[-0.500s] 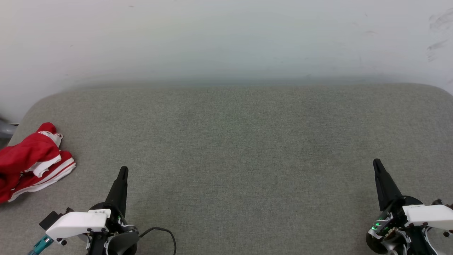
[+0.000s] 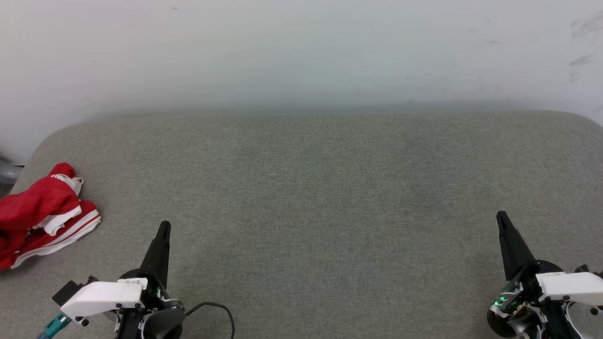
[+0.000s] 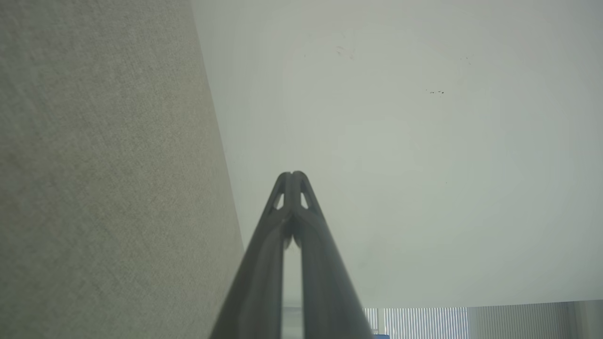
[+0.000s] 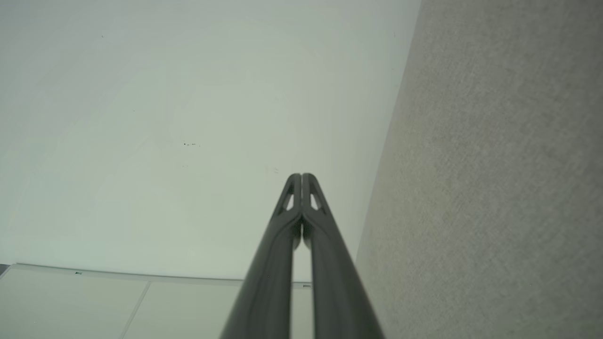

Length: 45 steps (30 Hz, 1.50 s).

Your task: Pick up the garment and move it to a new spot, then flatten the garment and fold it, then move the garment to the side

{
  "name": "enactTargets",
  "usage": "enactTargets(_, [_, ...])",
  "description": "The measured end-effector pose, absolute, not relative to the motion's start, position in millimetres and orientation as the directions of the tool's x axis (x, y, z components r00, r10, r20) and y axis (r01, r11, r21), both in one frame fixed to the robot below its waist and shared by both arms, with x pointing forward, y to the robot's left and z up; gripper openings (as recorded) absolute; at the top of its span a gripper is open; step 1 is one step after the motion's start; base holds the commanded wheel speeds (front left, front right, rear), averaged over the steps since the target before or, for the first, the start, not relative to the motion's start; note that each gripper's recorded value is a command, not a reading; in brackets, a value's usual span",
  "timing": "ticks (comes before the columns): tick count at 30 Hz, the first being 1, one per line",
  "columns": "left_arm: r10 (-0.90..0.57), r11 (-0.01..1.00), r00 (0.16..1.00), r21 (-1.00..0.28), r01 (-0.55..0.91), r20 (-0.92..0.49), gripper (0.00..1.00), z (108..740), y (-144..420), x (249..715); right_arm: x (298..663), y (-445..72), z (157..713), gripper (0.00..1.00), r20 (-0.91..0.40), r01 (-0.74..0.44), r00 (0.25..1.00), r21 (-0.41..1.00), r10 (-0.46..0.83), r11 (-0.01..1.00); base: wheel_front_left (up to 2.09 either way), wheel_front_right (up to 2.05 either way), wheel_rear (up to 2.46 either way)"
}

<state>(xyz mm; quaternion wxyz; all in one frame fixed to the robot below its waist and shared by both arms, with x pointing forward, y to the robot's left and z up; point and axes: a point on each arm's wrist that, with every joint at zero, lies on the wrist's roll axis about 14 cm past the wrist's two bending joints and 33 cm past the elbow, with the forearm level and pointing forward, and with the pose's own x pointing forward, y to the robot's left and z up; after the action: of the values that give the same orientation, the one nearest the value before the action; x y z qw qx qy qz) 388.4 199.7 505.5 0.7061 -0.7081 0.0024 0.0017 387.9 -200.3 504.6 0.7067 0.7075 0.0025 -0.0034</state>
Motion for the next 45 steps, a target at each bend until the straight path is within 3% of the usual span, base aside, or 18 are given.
enactTargets(1, [-0.001,-0.003,1.0,-1.0,-0.006,-0.006,0.0,505,200,388,388,-200,505,0.0,-0.008,0.008,1.0,1.0,-0.001,-0.001,0.0,0.0,0.0])
enactTargets(2, [-0.002,-0.004,1.0,-1.0,-0.01,-0.01,1.0,504,199,388,387,-200,503,1.0,-0.013,0.013,1.0,1.0,-0.002,-0.001,0.0,0.0,0.0])
enactTargets(8, [0.002,-0.01,0.995,-0.995,-0.095,-0.095,1.0,475,199,374,373,-202,474,1.0,-0.101,0.101,0.995,0.995,-0.013,-0.009,0.0,0.0,0.0])
enactTargets(16, [0.039,0.055,0.996,-0.995,-0.088,-0.086,1.0,479,205,375,373,-208,477,1.0,-0.092,0.095,0.994,0.994,-0.05,0.057,0.0,0.0,0.0])
enactTargets(28, [0.066,0.295,0.996,-0.952,-0.082,-0.066,1.0,495,207,380,374,-211,496,1.0,-0.036,0.056,0.997,0.946,-0.069,0.318,0.0,0.0,0.0])
enactTargets(29, [0.07,0.357,0.995,-0.93,-0.087,-0.066,1.0,498,206,381,374,-211,501,1.0,-0.019,0.045,0.997,0.924,-0.072,0.379,0.0,0.0,0.0])
enactTargets(32, [0.071,0.424,0.995,-0.901,-0.089,-0.065,1.0,501,203,381,375,-209,505,1.0,-0.003,0.033,0.998,0.894,-0.066,0.448,0.0,0.0,0.0])
enactTargets(45, [0.088,0.641,0.995,-0.761,-0.099,-0.055,1.0,507,197,382,373,-199,514,1.0,0.033,0.001,0.999,0.746,-0.038,0.666,0.0,0.0,0.0])
